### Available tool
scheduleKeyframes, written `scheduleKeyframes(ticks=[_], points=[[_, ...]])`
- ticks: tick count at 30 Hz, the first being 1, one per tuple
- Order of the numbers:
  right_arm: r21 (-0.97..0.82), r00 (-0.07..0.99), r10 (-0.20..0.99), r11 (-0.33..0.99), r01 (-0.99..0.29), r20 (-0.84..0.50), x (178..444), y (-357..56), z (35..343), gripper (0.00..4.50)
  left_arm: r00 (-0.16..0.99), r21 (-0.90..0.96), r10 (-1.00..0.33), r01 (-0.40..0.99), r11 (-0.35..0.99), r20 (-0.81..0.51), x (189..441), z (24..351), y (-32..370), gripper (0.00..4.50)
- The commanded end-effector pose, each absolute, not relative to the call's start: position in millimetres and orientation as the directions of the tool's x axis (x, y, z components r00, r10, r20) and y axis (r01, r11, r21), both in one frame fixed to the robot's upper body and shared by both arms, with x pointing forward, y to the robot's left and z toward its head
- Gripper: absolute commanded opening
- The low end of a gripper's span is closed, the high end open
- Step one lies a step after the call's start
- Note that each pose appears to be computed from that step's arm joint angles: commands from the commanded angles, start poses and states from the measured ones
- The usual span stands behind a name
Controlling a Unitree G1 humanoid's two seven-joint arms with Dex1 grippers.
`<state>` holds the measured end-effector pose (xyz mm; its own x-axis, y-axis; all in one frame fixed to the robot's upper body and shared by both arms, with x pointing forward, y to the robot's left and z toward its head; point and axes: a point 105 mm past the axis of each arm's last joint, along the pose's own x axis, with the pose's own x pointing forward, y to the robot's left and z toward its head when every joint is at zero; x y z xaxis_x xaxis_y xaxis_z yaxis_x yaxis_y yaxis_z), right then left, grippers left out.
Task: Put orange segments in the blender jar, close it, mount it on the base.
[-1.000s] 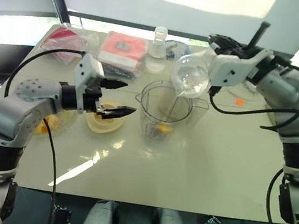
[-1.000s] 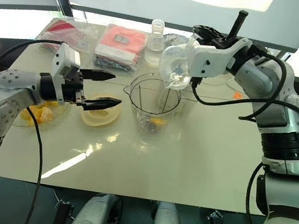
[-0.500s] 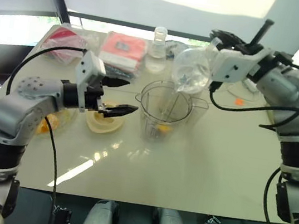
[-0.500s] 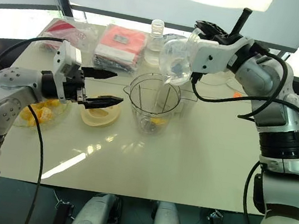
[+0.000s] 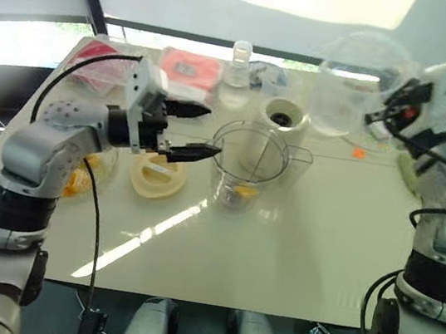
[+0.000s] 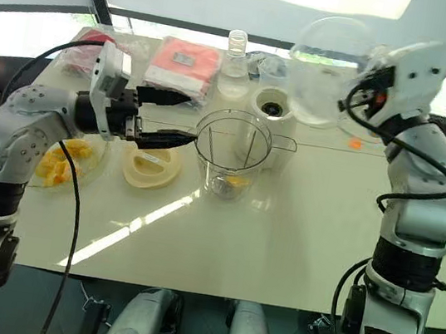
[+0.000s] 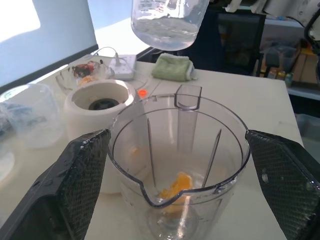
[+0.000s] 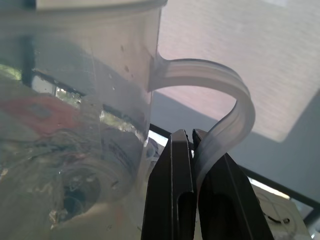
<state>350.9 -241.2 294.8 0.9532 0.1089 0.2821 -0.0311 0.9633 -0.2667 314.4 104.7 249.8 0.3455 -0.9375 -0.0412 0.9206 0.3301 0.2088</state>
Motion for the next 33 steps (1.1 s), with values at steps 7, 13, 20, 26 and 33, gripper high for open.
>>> scheduleKeyframes(ticks=[7,13,20,26,33], points=[[-0.089,0.862,-0.428,0.881,0.465,0.273,309.5,-321.1,247.3,0.02,0.344,0.250,-0.939,0.908,0.335,0.011,310.4,269.4,103.8,4.50],[0.001,0.798,-0.576,0.811,0.585,0.177,306.8,-340.0,184.8,0.02,0.423,0.232,-0.906,0.879,0.417,0.023,309.3,266.9,114.1,4.50],[0.107,0.786,-0.617,0.784,0.612,0.024,319.5,-340.6,121.9,0.02,0.530,0.206,-0.848,0.830,0.518,-0.003,306.7,252.8,131.7,4.50],[0.111,0.764,-0.644,0.758,0.643,-0.028,330.2,-342.5,96.9,0.02,0.541,0.179,-0.839,0.832,0.525,-0.052,292.1,236.5,137.4,4.50],[0.005,0.738,-0.675,0.738,0.675,0.017,334.2,-352.5,94.4,0.02,0.538,0.148,-0.839,0.839,0.524,-0.079,288.3,221.1,132.2,4.50]])
